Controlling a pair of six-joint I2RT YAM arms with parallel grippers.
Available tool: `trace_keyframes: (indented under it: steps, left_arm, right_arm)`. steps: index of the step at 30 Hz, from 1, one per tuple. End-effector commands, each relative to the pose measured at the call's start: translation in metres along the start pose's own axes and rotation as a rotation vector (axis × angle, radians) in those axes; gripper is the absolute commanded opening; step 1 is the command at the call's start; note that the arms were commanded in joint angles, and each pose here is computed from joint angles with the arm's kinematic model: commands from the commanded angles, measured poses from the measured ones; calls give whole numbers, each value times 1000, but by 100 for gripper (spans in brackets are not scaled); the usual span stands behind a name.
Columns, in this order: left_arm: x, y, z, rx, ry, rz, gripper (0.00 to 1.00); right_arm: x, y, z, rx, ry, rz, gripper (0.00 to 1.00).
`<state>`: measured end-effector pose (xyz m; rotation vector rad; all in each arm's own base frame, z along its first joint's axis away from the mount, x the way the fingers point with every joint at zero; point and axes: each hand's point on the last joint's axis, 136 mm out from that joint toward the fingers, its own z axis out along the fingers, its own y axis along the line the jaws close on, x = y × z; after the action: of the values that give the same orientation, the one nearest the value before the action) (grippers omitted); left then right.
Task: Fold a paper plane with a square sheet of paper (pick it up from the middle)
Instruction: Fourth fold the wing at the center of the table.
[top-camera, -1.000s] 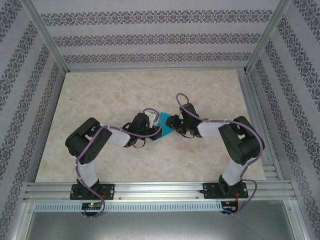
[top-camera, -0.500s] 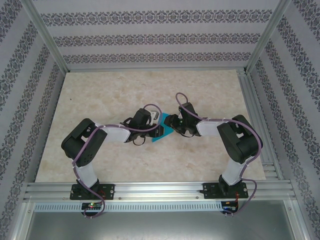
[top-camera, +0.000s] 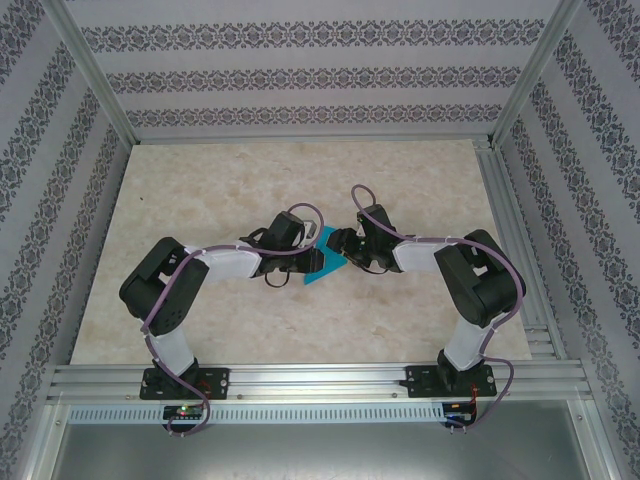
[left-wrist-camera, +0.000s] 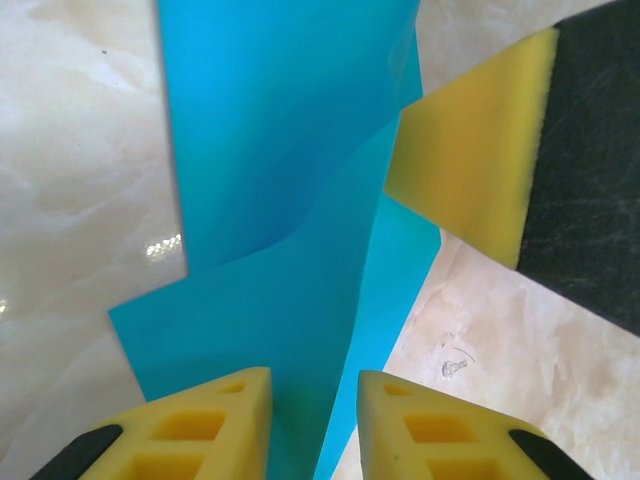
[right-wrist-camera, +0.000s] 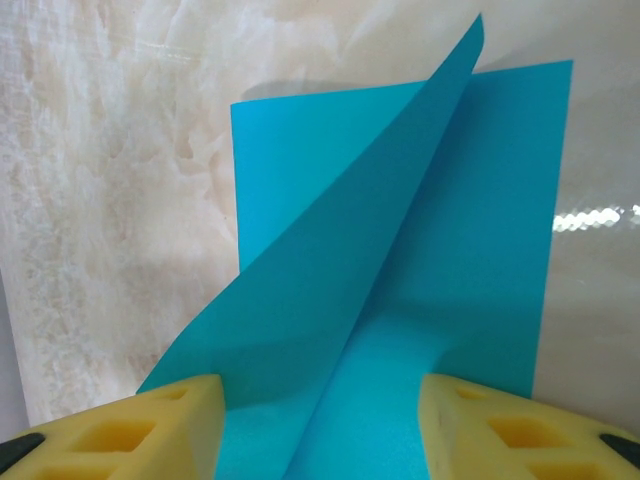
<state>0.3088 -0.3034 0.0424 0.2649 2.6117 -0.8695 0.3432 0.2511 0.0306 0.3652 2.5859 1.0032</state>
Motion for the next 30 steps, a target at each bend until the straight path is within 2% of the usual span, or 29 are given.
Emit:
trace_keyframes:
  steps: [1,19,30]
  left_arm:
    - [0,6,1,-30,30,-34,28]
    - [0,6,15,-10,51,-55,20]
    - [-10,2,8,-7,2,-52,13]
  right_arm:
    - [5,-14,9,29,15,-5,54]
    - [8,-3,10,-57,30,-10,55]
    - [-1,11,-7,-125,-24,-39,54]
